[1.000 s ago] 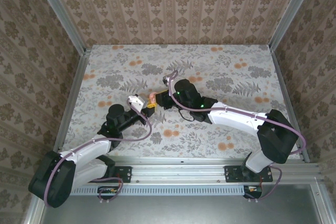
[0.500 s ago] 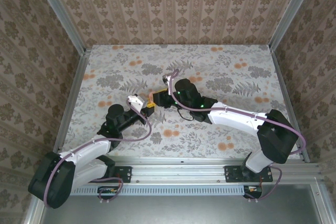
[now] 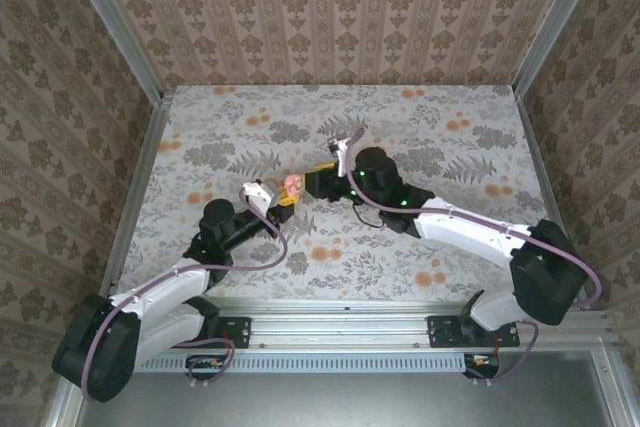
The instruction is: Insert wireless bluetooth earbuds into charging case
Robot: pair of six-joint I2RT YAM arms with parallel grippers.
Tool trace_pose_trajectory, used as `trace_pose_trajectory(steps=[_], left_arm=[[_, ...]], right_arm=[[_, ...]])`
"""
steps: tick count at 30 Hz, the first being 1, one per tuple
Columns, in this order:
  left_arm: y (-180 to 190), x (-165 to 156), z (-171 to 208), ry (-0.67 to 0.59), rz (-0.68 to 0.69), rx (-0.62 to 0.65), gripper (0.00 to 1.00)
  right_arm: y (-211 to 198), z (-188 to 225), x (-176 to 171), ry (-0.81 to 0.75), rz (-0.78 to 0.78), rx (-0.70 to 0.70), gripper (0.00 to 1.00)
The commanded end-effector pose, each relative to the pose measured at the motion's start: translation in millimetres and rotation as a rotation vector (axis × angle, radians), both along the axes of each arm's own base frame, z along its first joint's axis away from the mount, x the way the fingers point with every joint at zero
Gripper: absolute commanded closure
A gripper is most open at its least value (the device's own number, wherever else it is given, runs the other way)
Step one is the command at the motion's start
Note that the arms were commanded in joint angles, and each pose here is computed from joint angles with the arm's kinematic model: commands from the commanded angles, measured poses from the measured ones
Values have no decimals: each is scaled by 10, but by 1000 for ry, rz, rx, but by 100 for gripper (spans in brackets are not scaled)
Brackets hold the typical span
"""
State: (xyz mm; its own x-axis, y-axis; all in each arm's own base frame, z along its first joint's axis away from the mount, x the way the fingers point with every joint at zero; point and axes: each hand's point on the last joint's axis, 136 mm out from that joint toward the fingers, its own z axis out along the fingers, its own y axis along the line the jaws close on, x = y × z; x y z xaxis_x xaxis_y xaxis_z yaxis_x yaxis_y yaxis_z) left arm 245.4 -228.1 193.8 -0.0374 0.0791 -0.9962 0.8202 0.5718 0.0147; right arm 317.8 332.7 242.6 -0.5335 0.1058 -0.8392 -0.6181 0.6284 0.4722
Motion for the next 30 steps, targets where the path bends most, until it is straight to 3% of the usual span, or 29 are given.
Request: trace_pose_trajectory(steps=[1,6,10,14,19,30], left_arm=[[-93,-101,215,-16,-92,-29,93],[-163,-219,243,-15,-176,-33,93],[-239,-356,297,-10,-275,-39,93],[-277,-451,347,-27,-340,-38,93],[-297,-496,343,-45,-370,-25,92],[-335,-560,347,-50,-411,-19,92]], right_arm=[[-213,155,-85,-95,51,28,55],[-494,128,-244,-194,127,-4,45],[-551,67,-437,-277,261,-87,32],[-517,-42,-613,-324,431,-150,25],[-465,-156,-754,-426,554,-188,22],[-254,-279,-698,-387,701,-199,22]])
